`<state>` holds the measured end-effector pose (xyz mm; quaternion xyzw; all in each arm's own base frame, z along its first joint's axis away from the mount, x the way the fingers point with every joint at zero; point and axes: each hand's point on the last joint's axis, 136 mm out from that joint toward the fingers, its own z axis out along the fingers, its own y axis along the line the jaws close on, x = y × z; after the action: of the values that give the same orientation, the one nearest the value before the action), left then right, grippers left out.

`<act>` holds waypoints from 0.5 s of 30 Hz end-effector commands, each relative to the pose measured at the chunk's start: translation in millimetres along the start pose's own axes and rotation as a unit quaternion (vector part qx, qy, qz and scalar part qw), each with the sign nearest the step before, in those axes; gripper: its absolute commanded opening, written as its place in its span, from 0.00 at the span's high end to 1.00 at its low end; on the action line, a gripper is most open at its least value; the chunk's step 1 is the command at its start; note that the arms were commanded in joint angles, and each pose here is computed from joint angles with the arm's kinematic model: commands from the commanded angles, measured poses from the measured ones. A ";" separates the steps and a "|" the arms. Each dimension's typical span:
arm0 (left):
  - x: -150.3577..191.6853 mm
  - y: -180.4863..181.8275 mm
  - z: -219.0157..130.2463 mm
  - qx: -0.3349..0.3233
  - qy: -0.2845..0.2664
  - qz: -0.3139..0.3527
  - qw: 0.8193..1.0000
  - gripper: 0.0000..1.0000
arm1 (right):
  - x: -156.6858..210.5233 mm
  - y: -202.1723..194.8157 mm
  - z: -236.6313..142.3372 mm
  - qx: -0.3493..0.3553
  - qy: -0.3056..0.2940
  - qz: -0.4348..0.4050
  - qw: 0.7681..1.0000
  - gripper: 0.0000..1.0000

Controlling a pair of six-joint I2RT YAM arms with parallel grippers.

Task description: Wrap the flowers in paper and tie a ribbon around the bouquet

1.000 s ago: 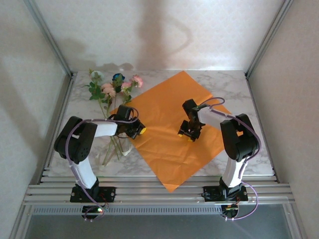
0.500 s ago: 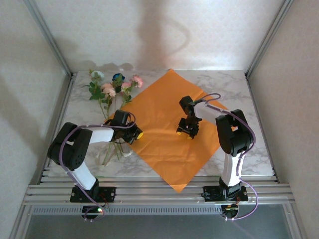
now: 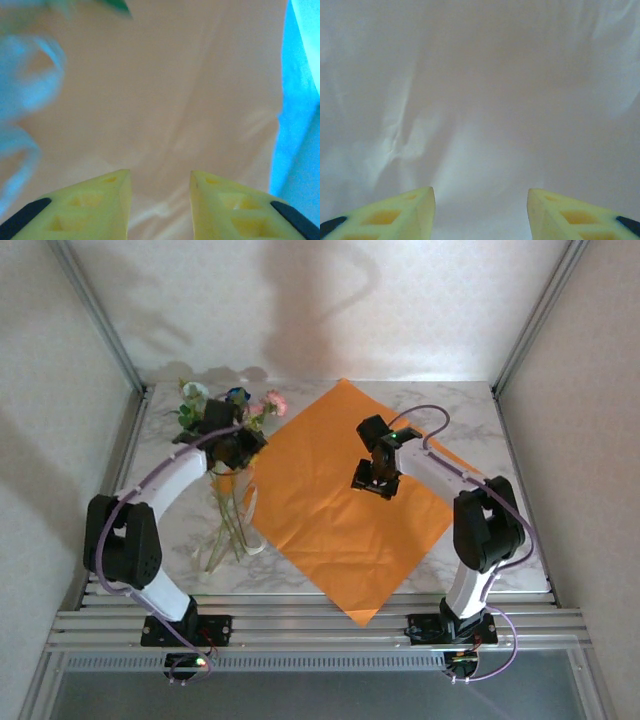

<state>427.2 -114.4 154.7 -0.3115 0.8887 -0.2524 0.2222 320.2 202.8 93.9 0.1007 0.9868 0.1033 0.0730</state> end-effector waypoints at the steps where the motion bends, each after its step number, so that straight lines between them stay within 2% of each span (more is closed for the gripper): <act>1: -11.6 73.8 5.3 -0.189 0.036 0.155 0.969 0.68 | 12.6 8.2 -2.1 -0.033 0.006 -0.026 0.999 0.47; 4: -17.7 86.3 18.5 -0.228 0.060 0.226 0.945 0.71 | 19.7 16.4 -5.3 -0.076 0.003 -0.030 0.997 0.45; 7: -16.1 89.5 24.0 -0.227 0.067 0.266 0.935 0.70 | 24.8 14.9 -7.6 -0.085 0.004 -0.028 0.996 0.43; 15: 6.9 125.7 32.0 -0.260 0.099 0.292 0.915 0.68 | 33.9 7.5 2.2 -0.077 0.019 -0.014 0.997 0.43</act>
<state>401.9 -50.3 59.8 -0.0958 0.9873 0.0015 0.1269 293.5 215.0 87.1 0.0754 0.9807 0.1677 0.0659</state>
